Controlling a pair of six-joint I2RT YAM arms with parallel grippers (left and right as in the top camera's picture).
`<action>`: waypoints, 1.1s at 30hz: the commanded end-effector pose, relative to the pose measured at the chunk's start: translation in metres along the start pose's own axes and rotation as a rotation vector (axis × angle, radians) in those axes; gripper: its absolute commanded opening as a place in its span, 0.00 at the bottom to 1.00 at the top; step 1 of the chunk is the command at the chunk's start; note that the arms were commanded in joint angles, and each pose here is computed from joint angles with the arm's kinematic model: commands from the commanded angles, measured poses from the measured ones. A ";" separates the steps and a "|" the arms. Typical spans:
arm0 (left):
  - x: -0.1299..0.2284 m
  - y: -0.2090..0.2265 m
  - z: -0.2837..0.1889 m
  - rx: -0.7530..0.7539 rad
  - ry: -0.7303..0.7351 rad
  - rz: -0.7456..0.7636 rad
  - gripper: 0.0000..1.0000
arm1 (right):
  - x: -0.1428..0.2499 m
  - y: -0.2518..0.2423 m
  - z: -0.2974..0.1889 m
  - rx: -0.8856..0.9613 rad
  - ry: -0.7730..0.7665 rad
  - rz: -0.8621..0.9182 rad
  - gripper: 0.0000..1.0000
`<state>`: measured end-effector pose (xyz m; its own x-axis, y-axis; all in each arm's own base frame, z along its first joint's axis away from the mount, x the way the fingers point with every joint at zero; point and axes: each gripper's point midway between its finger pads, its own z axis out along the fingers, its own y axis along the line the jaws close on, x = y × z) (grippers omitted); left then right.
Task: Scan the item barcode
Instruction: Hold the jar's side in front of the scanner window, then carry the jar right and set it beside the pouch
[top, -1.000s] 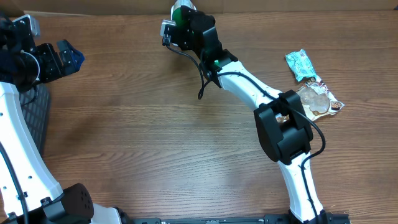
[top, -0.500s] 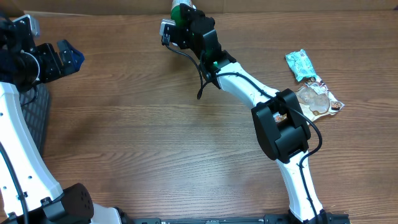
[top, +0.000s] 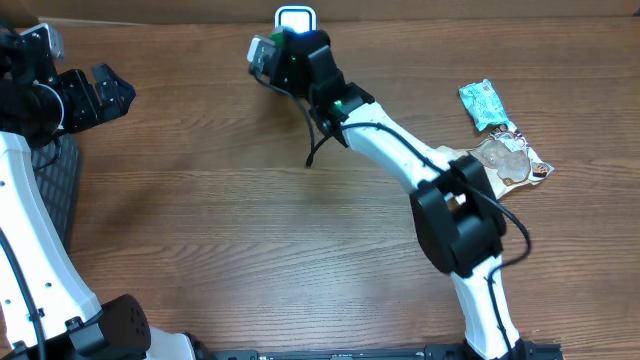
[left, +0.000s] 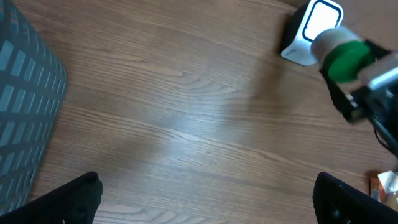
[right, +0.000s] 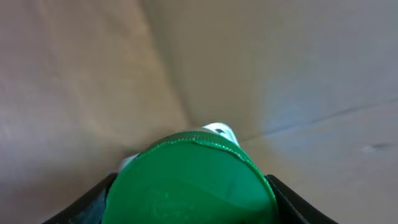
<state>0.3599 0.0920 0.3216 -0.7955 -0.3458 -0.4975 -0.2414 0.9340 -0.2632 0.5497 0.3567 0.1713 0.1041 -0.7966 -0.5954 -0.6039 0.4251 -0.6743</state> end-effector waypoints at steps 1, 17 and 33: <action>-0.003 -0.006 -0.006 0.011 -0.020 0.031 1.00 | -0.071 -0.035 -0.074 0.006 -0.100 0.290 0.45; -0.003 -0.006 -0.006 0.011 -0.020 0.031 1.00 | 0.104 0.127 -0.194 -0.692 0.776 0.648 0.45; -0.003 -0.006 -0.006 0.011 -0.020 0.031 1.00 | 0.280 0.032 -0.188 -0.361 0.891 1.157 0.43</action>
<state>0.3599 0.0920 0.3216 -0.7955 -0.3458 -0.4975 -0.2414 0.9340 -0.2632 0.4084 0.0828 0.0643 -0.9592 -0.2291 -0.1656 -0.2590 0.9471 0.1896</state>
